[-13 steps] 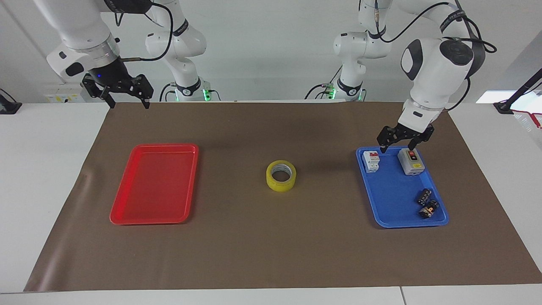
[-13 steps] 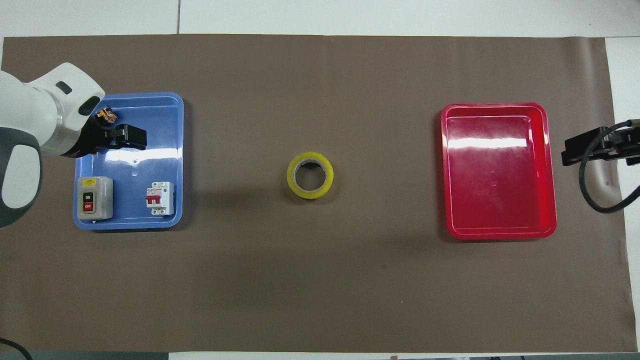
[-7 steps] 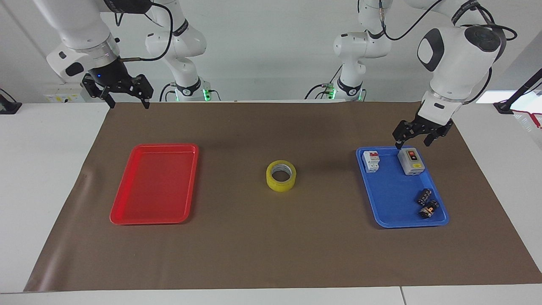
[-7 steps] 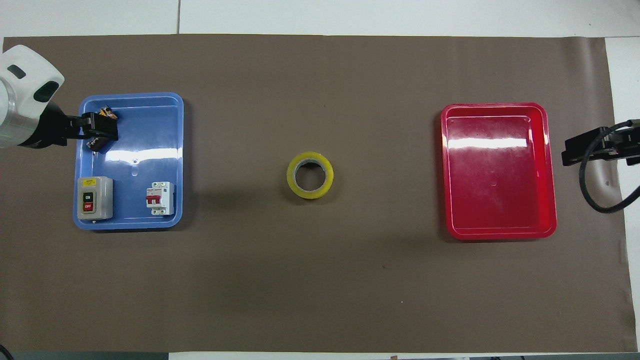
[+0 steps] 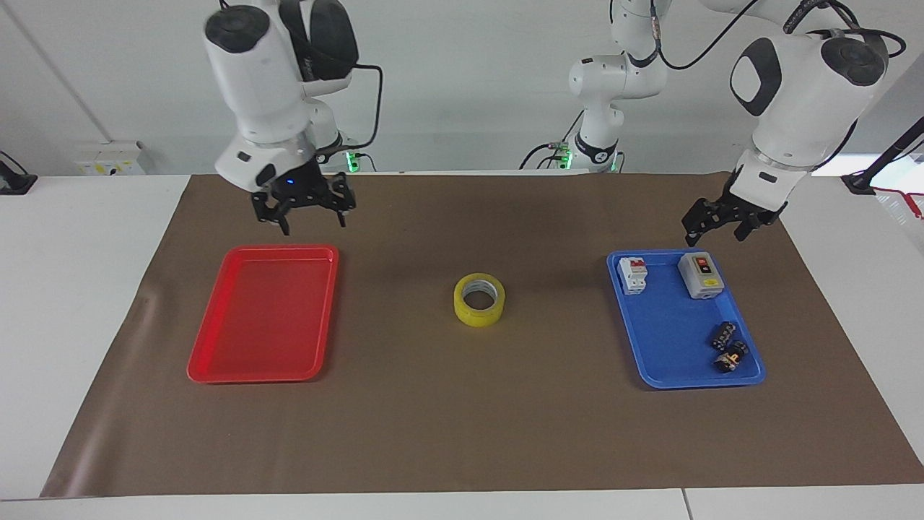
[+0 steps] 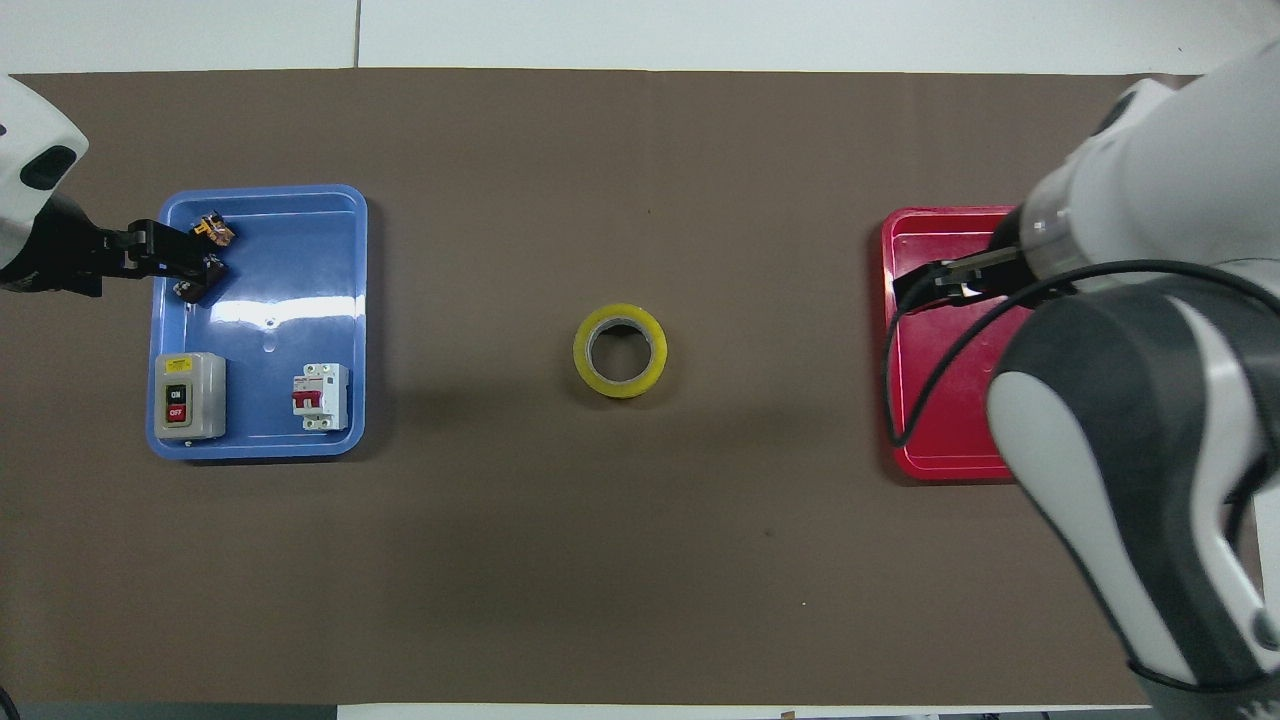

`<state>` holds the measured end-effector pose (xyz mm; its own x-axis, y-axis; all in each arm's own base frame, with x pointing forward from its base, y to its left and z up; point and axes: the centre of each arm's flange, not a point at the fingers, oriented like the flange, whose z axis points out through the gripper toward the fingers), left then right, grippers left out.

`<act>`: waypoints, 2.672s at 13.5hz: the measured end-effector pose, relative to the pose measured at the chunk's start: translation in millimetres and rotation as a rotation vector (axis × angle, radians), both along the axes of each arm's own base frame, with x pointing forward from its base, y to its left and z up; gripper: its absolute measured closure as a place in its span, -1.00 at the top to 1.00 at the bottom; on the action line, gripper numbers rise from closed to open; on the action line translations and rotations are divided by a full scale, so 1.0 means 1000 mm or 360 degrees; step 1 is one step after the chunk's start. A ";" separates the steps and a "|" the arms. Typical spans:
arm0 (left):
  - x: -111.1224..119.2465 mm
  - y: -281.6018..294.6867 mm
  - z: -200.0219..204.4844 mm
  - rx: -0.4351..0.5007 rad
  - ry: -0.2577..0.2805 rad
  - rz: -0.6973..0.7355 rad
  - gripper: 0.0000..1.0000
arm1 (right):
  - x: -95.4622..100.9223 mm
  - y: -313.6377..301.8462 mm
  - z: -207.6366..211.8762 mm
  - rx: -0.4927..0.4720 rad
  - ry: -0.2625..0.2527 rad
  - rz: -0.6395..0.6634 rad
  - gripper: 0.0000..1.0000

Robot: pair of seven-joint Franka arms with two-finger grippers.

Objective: Place and move tape with both arms
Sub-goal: 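Retract the left gripper while the right gripper reaches the tape, then grasp the yellow tape roll with the right gripper, then carry the tape with the right gripper over the red tray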

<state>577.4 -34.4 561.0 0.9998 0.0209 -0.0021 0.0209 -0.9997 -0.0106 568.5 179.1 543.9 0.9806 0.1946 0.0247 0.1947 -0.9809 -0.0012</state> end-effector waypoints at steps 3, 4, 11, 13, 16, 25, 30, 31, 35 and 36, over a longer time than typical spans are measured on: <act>-0.004 0.006 0.002 0.0003 0.0054 -0.0001 1.00 | 0.002 0.079 -0.065 0.0068 -0.0044 -0.0013 1.00; -0.005 0.006 0.003 0.0003 0.0072 -0.0001 1.00 | 0.000 0.094 -0.087 0.0078 -0.0058 -0.0029 1.00; -0.013 0.011 0.015 0.0005 0.0102 0.0003 1.00 | -0.012 0.187 -0.215 0.0123 -0.0120 -0.0085 1.00; -0.016 0.015 0.020 0.0003 0.0097 -0.0023 1.00 | -0.007 0.182 -0.227 0.0113 -0.0119 -0.0099 1.00; -0.020 0.021 0.025 0.0001 0.0091 -0.0061 1.00 | -0.007 0.180 -0.230 0.0107 -0.0120 -0.0078 1.00; -0.018 0.029 0.018 -0.0002 0.0059 -0.0088 1.00 | -0.015 0.179 -0.255 0.0114 -0.0134 -0.0044 0.84; -0.017 0.028 0.019 -0.0002 0.0031 -0.0093 1.00 | -0.013 0.181 -0.248 0.0091 -0.0096 -0.0040 -0.28; -0.017 0.028 0.019 -0.0002 0.0029 -0.0094 1.00 | -0.013 0.181 -0.246 0.0088 -0.0091 -0.0040 -0.47; -0.017 0.028 0.020 -0.0002 0.0027 -0.0094 1.00 | -0.006 0.180 -0.231 0.0046 -0.0029 -0.0050 -0.57; -0.017 0.028 0.020 -0.0002 0.0027 -0.0094 1.00 | 0.000 0.178 -0.218 0.0030 -0.0010 -0.0061 -0.57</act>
